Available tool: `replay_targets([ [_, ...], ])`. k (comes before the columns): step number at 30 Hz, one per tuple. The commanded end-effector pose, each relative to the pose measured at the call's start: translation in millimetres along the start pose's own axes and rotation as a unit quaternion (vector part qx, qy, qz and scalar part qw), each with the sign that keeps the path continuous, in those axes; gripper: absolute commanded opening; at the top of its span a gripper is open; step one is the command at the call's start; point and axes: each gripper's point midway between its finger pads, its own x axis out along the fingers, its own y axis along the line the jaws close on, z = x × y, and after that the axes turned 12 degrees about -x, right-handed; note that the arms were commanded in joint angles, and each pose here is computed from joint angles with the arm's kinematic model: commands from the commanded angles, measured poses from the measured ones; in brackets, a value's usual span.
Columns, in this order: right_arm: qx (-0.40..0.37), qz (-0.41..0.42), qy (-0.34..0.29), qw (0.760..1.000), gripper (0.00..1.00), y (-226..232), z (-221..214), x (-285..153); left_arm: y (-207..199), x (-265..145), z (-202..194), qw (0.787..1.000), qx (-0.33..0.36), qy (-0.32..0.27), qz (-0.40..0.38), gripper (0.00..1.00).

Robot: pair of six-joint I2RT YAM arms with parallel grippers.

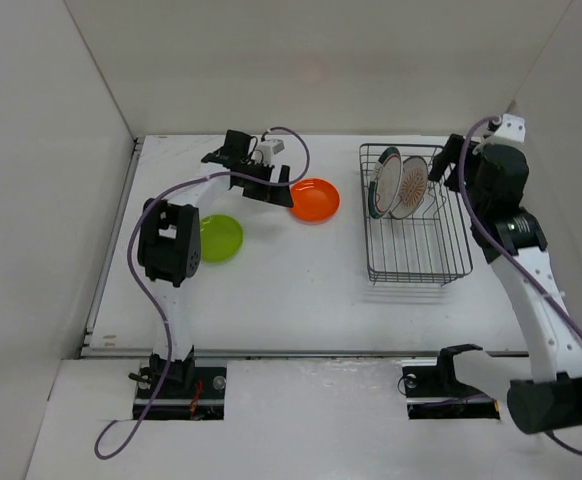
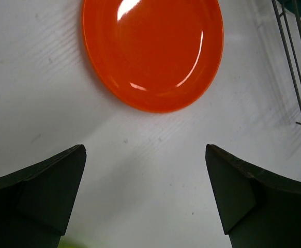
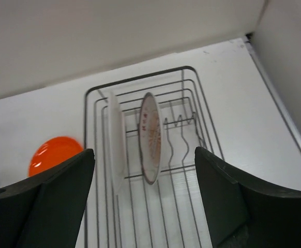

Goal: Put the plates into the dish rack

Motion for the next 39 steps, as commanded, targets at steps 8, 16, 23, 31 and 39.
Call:
replay_targets([
  [8, 0.013, 0.197, -0.091, 0.976, 0.81, 52.3, 5.1, -90.9, 4.7, 59.6, 21.3, 0.995, -0.067, 0.032, -0.064, 0.96],
  [16, -0.011, 0.19, -0.082, 0.978, 0.81, 45.0, 1.3, -99.9, 24.1, 76.6, 15.8, 0.995, -0.082, 0.034, -0.039, 0.82],
  [23, -0.014, 0.2, -0.072, 0.977, 0.81, 47.8, -8.0, -101.0, 32.0, 89.0, 13.8, 0.994, -0.094, 0.037, -0.038, 0.6],
  [31, -0.01, 0.214, -0.07, 0.974, 0.81, 54.7, -8.3, -100.6, 41.4, 102.6, 21.2, 0.993, -0.111, 0.031, -0.028, 0.44],
  [39, -0.013, 0.222, -0.055, 0.973, 0.81, 61.0, -17.0, -95.5, 49.2, 113.1, 20.2, 0.991, -0.128, 0.034, -0.022, 0.21],
])
